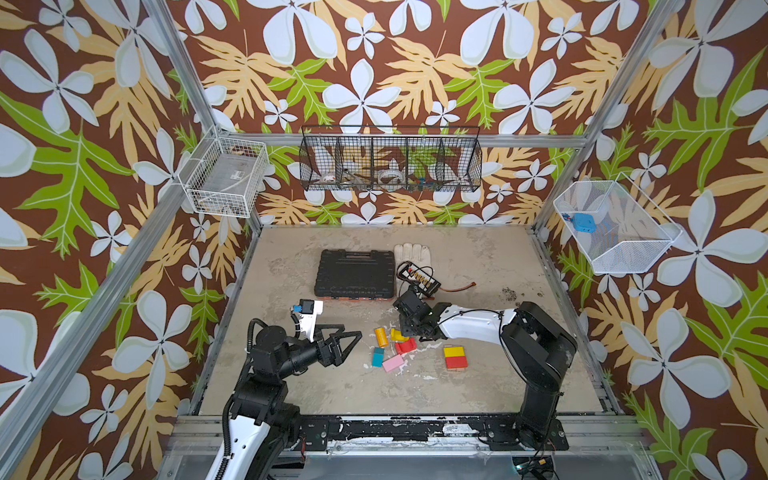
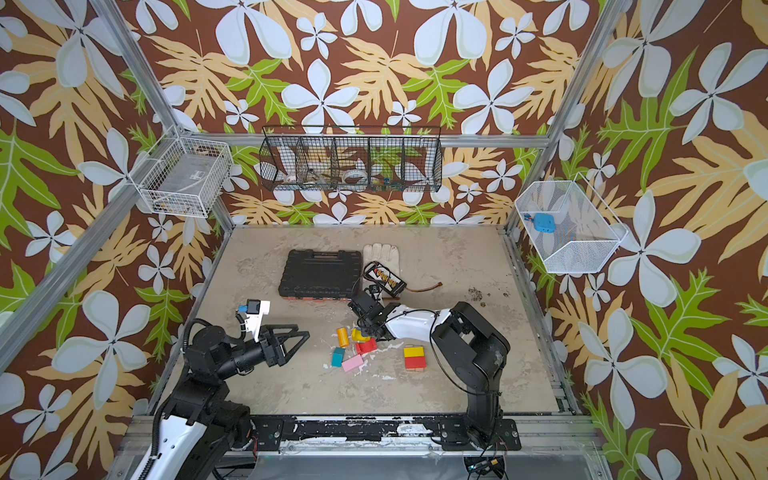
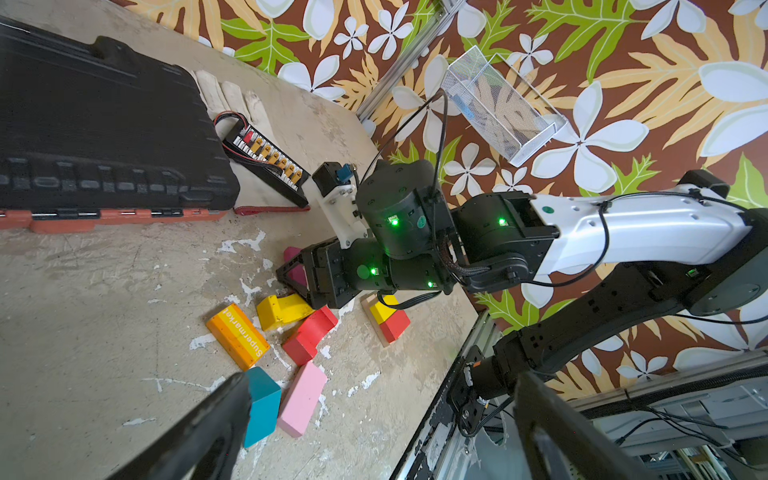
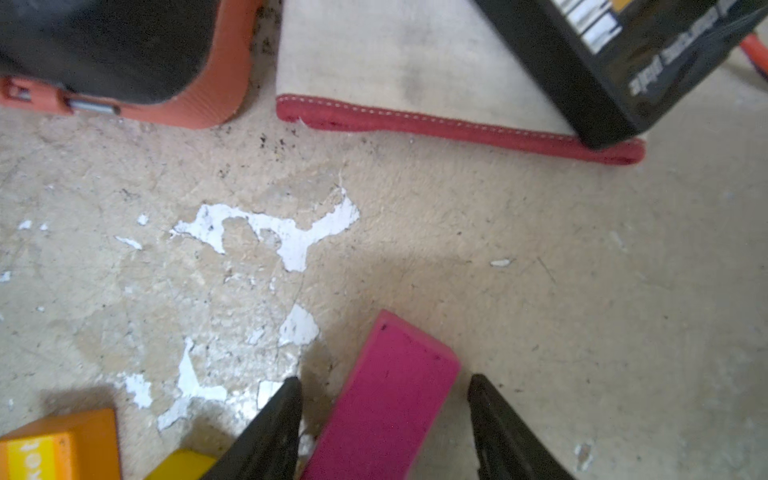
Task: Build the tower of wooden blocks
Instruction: 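Move the open right gripper farther from the robot toward the magenta block, then close the right gripper on the magenta block and lift it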
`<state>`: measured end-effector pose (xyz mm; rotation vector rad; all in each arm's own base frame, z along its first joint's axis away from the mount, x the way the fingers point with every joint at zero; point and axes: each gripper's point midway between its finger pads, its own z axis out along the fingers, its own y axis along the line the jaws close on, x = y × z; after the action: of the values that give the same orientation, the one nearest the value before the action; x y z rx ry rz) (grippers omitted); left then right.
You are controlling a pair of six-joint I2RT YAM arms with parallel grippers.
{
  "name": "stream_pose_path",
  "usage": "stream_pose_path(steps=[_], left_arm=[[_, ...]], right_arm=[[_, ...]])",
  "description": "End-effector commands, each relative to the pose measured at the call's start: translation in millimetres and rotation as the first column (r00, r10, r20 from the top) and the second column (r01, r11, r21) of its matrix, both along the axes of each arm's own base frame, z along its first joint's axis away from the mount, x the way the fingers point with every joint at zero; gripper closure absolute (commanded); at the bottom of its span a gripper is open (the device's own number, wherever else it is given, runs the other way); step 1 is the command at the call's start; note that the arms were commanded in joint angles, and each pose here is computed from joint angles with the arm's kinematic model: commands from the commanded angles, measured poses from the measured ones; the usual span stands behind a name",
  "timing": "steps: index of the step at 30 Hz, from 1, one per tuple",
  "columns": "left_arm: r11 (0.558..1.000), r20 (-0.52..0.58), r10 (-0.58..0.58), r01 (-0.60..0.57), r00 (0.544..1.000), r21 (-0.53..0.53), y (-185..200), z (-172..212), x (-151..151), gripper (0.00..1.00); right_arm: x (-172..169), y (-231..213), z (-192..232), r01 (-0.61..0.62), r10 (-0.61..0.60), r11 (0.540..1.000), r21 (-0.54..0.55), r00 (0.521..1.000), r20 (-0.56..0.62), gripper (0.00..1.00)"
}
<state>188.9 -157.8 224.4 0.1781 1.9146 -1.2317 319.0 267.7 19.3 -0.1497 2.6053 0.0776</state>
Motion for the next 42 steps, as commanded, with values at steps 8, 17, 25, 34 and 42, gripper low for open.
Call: stream_pose_path(steps=[8,17,25,34,42], left_arm=[[1.0,0.04,-0.011,0.012,0.999,-0.006,-1,7,-1,0.0],[1.0,0.041,-0.01,0.011,0.999,-0.008,-1,7,-1,0.0],[1.0,0.035,-0.014,0.014,0.999,-0.007,-2,6,-1,0.0],[1.0,0.039,-0.016,0.016,0.999,-0.008,-2,7,-1,0.0],[1.0,0.037,-0.021,0.021,0.999,-0.01,-2,7,-1,0.0]], right_arm=[[-3,-3,-6,0.005,-0.005,1.0,-0.017,1.0,-0.02,0.44],[4,2,-19,0.004,-0.007,0.999,-0.05,0.999,-0.048,0.53],[1,-5,-12,0.016,-0.018,0.999,-0.049,0.999,-0.032,0.66],[8,-6,22,0.01,-0.009,0.999,-0.041,1.0,0.019,0.74],[-10,-37,67,0.03,-0.027,0.999,-0.028,0.995,0.092,0.74]])
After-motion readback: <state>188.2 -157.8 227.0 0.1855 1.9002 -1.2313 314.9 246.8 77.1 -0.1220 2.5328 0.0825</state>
